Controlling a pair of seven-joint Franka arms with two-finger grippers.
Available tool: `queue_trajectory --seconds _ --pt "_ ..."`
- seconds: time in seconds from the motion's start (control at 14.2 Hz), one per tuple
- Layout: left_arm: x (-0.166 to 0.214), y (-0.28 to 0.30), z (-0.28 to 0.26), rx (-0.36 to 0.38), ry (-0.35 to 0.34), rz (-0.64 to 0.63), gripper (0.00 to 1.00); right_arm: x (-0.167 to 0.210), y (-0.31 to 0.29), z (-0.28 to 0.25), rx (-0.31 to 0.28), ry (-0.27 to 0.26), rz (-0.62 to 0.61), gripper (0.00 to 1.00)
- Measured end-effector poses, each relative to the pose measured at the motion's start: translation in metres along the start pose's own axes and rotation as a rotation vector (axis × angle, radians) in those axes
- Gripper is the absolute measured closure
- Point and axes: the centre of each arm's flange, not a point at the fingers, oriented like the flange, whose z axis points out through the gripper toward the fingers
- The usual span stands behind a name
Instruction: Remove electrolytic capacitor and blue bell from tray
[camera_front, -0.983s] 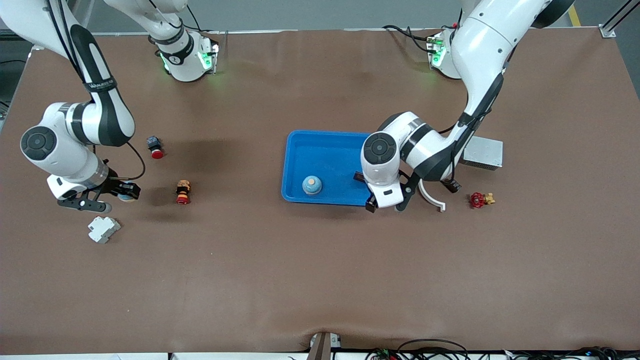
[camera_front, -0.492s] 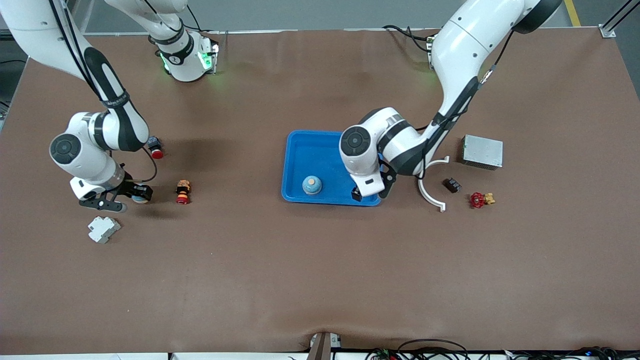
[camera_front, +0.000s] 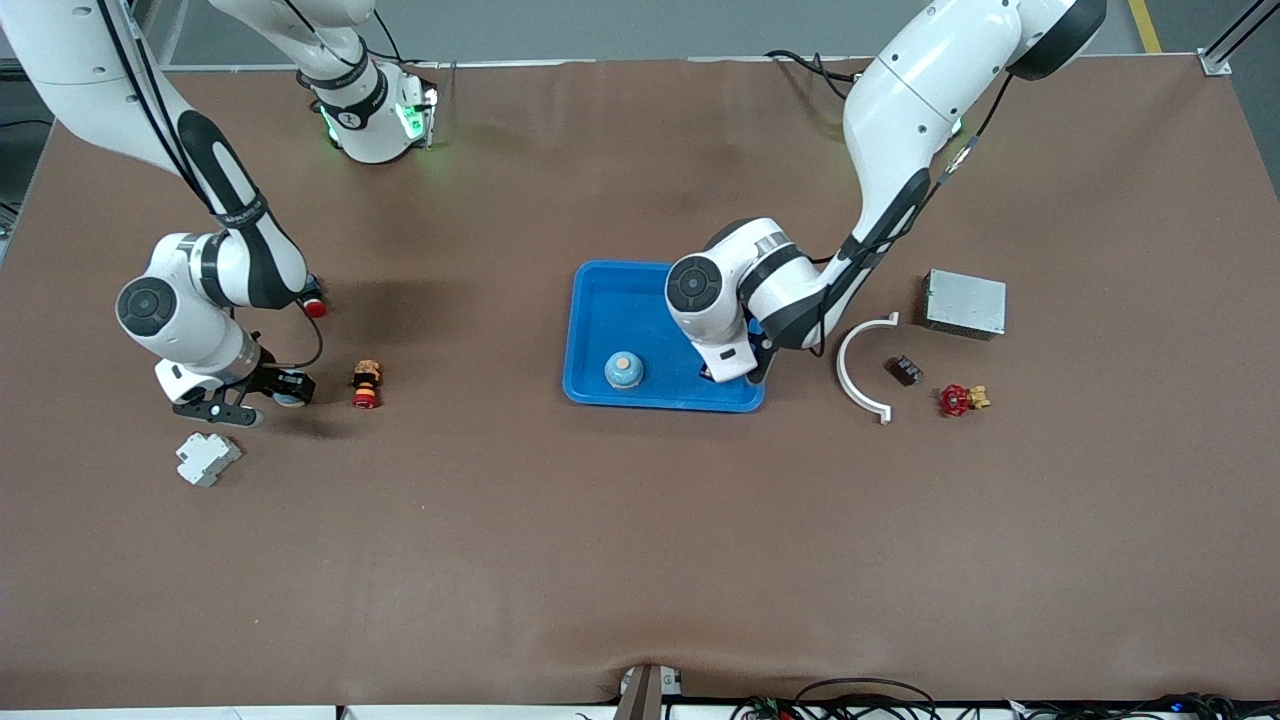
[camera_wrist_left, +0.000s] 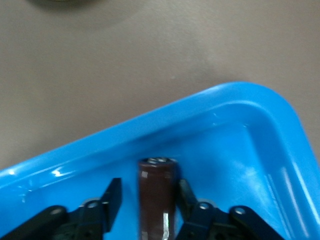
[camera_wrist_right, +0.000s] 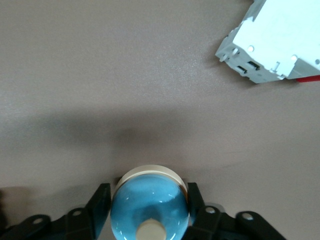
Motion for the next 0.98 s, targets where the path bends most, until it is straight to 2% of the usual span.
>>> queue_trajectory --seconds 0.07,0.14,0.21,0.42,0.63,0.77,0.98 --pt "0.000 0.002 -0.002 -0.011 -0.006 -0.010 0.67 -0.001 0.000 0.002 0.000 -0.003 0.001 0.12" --pt "-0.001 0.004 -0.004 -0.026 -0.015 -0.030 0.67 -0.001 0.001 0.004 0.000 -0.004 0.002 0.04" --pt "-0.001 0.006 -0.007 -0.038 -0.022 -0.047 0.67 0.000 0.000 0.004 0.001 -0.003 0.002 0.00" --pt "0.015 0.016 -0.025 -0.063 -0.014 -0.067 0.67 0.002 0.000 0.003 0.001 0.001 0.001 0.00" --pt "0.057 0.017 -0.068 -0.049 0.050 -0.038 0.67 0.015 0.000 -0.008 -0.003 0.005 0.001 0.00" --pt "0.100 0.014 -0.106 -0.051 0.061 -0.034 0.67 0.030 0.000 -0.024 -0.017 -0.043 0.001 0.00" --pt "0.168 0.007 -0.137 -0.024 -0.017 -0.012 0.67 0.056 -0.013 -0.069 -0.040 -0.122 -0.011 0.00"
